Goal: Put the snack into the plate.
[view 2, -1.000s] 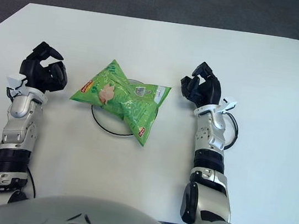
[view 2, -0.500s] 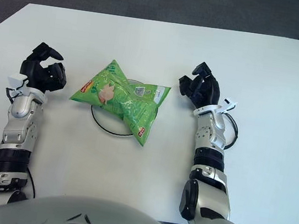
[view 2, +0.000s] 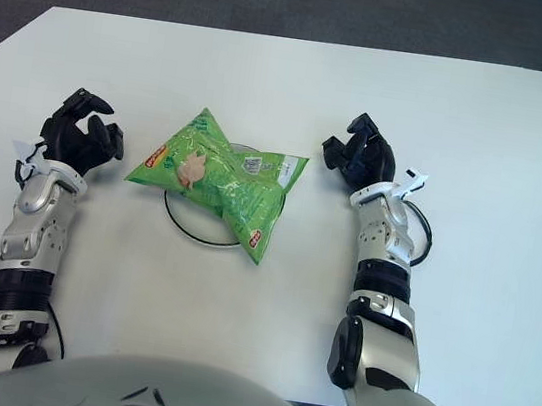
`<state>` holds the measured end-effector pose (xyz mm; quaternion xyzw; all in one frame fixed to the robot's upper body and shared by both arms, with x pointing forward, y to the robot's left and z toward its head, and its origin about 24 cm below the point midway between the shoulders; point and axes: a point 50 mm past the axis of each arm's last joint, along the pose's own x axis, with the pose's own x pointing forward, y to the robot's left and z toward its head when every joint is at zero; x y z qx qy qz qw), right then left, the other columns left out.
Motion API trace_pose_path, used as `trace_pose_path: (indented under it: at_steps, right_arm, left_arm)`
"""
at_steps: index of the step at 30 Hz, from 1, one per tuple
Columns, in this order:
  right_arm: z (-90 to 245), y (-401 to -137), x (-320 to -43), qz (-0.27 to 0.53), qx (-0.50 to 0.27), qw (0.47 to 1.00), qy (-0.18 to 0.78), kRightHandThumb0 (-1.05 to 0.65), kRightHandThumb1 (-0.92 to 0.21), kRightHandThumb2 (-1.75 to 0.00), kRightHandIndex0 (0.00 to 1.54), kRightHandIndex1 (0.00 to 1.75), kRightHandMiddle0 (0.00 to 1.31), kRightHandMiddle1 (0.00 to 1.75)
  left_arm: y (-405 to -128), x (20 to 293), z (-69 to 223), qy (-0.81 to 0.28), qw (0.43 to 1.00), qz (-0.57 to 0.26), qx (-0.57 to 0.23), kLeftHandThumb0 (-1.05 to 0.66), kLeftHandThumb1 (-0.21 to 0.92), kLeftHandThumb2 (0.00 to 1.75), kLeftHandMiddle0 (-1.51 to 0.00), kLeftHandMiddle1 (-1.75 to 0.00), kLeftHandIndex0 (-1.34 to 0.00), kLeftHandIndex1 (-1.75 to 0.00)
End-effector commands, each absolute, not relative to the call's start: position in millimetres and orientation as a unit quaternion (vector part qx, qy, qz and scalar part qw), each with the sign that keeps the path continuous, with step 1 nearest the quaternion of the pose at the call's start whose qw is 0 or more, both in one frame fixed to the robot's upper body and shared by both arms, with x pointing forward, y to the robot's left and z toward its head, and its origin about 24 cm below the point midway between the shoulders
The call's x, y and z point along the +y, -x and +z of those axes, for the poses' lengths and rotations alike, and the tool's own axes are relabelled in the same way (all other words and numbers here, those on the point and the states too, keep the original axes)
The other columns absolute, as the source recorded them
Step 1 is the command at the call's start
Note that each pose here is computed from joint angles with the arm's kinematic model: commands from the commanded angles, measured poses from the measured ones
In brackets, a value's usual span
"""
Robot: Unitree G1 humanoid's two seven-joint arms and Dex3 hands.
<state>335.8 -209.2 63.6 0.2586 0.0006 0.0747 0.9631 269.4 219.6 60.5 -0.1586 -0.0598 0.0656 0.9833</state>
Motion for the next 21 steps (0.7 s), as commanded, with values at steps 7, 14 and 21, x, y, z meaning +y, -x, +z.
trace_pose_path:
  at_steps: [7, 14, 21]
  right_arm:
    - [23.7, -319.7, -208.5, 0.056, 0.112, 0.957, -0.261, -0.55, -0.16, -1.51, 1.31, 1.75, 0.75, 1.75]
    - [22.8, -318.2, -208.4, 0.061, 0.115, 0.958, -0.256, -0.55, -0.17, -1.50, 1.32, 1.75, 0.74, 1.75]
    - [24.7, -317.8, -209.0, 0.066, 0.113, 0.962, -0.240, -0.54, -0.18, -1.49, 1.32, 1.75, 0.73, 1.75]
  left_arm:
    - [-225.4, 217.4, -10.8, 0.220, 0.968, 0.099, 0.074, -0.42, 0.50, 1.09, -1.22, -1.75, -0.47, -1.75]
    - [-223.5, 217.5, -11.5, 0.179, 0.976, 0.099, 0.069, -0.44, 0.45, 1.15, -1.23, -1.75, -0.51, -1.75]
    - [-222.6, 214.9, -10.0, 0.150, 0.981, 0.097, 0.070, -0.44, 0.44, 1.16, -1.25, -1.75, -0.52, -1.75]
